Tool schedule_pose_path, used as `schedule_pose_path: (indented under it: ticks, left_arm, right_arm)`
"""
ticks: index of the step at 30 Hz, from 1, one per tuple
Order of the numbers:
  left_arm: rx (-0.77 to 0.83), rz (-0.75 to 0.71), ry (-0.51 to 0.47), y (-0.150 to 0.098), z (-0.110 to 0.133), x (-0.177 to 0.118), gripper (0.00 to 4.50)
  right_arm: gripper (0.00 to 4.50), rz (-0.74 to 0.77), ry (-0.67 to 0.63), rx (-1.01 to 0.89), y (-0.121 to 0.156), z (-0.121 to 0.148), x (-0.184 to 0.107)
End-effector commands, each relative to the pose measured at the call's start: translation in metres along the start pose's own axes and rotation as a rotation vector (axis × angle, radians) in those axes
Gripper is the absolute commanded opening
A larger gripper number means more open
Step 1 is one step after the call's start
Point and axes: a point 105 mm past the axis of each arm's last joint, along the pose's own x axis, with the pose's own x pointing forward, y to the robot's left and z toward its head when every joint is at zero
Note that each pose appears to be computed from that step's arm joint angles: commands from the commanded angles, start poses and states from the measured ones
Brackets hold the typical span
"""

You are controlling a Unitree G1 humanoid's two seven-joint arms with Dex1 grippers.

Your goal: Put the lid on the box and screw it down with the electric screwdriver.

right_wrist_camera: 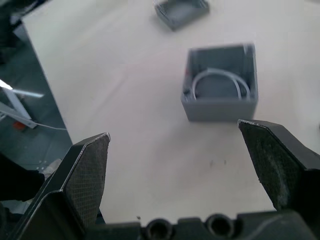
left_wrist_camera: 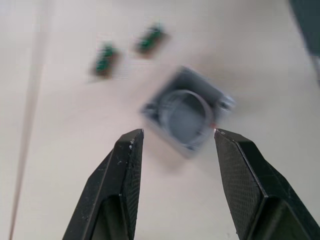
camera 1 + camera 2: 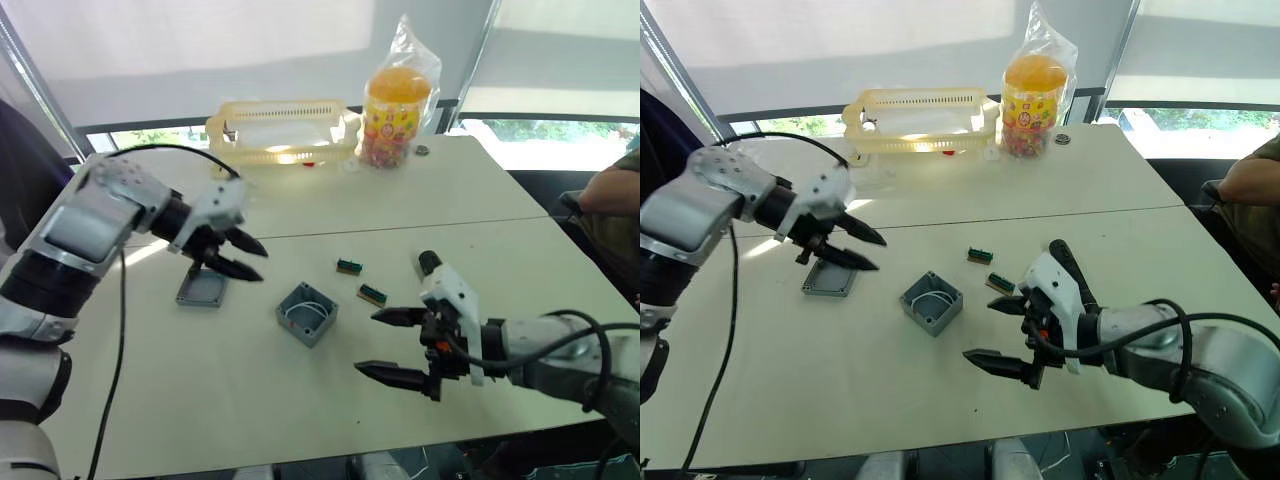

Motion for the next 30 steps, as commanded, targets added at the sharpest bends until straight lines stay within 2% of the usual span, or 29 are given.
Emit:
schedule_pose_path:
  ticks: [1, 3, 5, 8, 12, 17, 30]
  left_arm:
    - [-0.354, 0.381, 0.014, 0.043, -0.026, -0.033, 2.26]
    - [-0.516, 0.550, 0.077, 0.053, -0.057, -0.048, 2.26]
    - [-0.599, 0.651, 0.129, 0.054, -0.078, -0.056, 2.26]
    - [-0.673, 0.709, 0.174, 0.049, -0.098, -0.057, 2.26]
    - [-0.752, 0.715, 0.240, 0.042, -0.118, -0.050, 2.26]
    - [-0.794, 0.704, 0.293, 0.038, -0.133, -0.041, 2.26]
    - [-0.784, 0.659, 0.342, 0.042, -0.137, -0.009, 2.26]
  right_arm:
    - [4.50, 0.054, -0.022, -0.044, -0.004, 0.016, 0.006]
    - [4.50, 0.047, -0.012, -0.086, -0.013, 0.023, 0.013]
    - [4.50, 0.053, -0.004, -0.114, -0.018, 0.025, 0.019]
    - [4.50, 0.082, 0.005, -0.141, -0.018, 0.026, 0.025]
    - [4.50, 0.105, 0.000, -0.165, -0.019, 0.027, 0.033]
    - [4.50, 0.102, -0.004, -0.164, -0.019, 0.023, 0.038]
    - [4.50, 0.042, -0.012, -0.132, -0.021, 0.019, 0.035]
